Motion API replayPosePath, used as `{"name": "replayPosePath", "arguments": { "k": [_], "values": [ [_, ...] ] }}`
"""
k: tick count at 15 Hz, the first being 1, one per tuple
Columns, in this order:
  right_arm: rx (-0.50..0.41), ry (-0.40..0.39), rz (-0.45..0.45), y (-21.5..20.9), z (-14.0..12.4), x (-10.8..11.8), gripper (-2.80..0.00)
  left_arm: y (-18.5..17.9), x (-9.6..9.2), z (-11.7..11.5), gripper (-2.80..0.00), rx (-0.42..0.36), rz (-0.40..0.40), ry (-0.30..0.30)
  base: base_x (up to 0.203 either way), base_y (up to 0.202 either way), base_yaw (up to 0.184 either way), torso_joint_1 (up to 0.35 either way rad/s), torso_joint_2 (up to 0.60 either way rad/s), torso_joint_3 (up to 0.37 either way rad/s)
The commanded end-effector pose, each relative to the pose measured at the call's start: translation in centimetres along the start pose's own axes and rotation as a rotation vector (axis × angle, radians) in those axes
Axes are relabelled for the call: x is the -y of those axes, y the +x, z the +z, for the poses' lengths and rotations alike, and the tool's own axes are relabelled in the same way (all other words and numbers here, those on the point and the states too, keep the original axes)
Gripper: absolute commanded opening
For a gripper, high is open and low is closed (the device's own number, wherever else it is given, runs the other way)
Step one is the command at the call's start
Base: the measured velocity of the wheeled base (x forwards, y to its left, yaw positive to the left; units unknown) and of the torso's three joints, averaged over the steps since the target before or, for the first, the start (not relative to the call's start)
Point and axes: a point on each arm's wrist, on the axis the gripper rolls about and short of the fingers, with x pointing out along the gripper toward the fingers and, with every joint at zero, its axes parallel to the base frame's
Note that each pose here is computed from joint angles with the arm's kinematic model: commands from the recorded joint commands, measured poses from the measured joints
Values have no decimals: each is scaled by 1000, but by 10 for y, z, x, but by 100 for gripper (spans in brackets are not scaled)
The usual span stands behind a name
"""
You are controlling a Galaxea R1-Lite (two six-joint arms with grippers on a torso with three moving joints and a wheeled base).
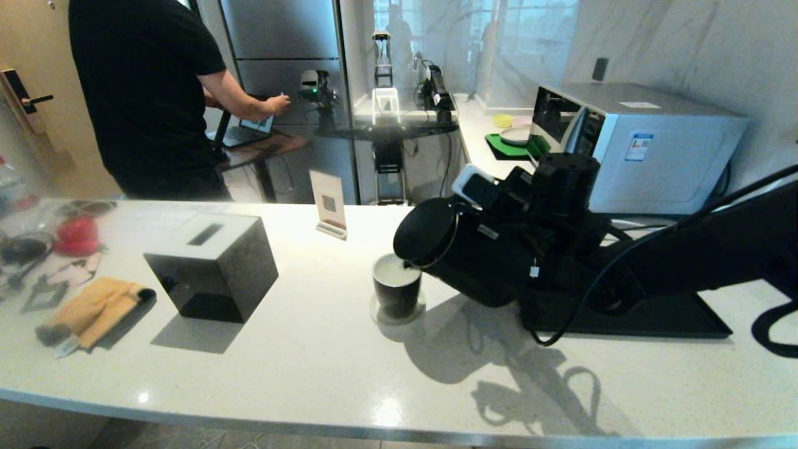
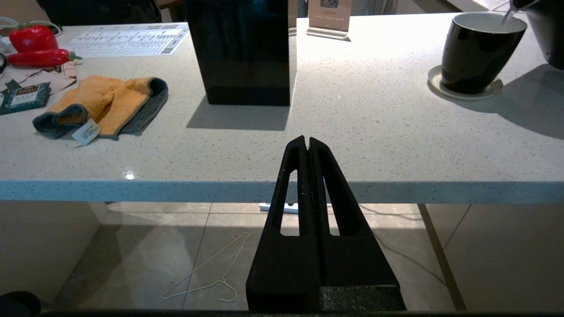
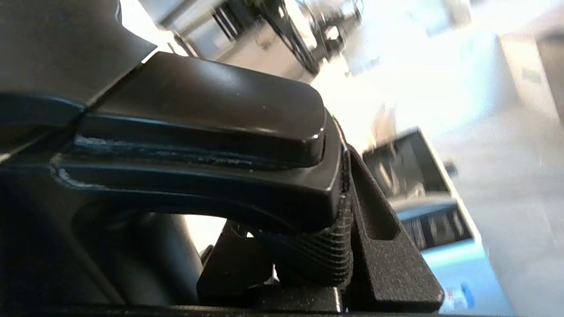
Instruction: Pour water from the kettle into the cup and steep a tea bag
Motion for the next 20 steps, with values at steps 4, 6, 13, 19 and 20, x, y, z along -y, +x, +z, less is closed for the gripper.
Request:
{"name": "replayPosePath", "arguments": {
  "k": [4,6,13,19,20],
  "values": [
    [7,-19,-7,0,1,1,-280,0,0,0,-280,1,0,0,0,0,0,0,0,0],
    [8,-21,-10,1,1,2,-280,0,0,0,-280,1,0,0,0,0,0,0,0,0],
    [10,-46,-9,2,3,3,-280,0,0,0,-280,1,0,0,0,0,0,0,0,0],
    [8,-60,-2,4,2,0,-280,0,0,0,-280,1,0,0,0,0,0,0,0,0],
    [12,-72,-4,5,2,1,-280,0,0,0,-280,1,0,0,0,0,0,0,0,0]
  ]
}}
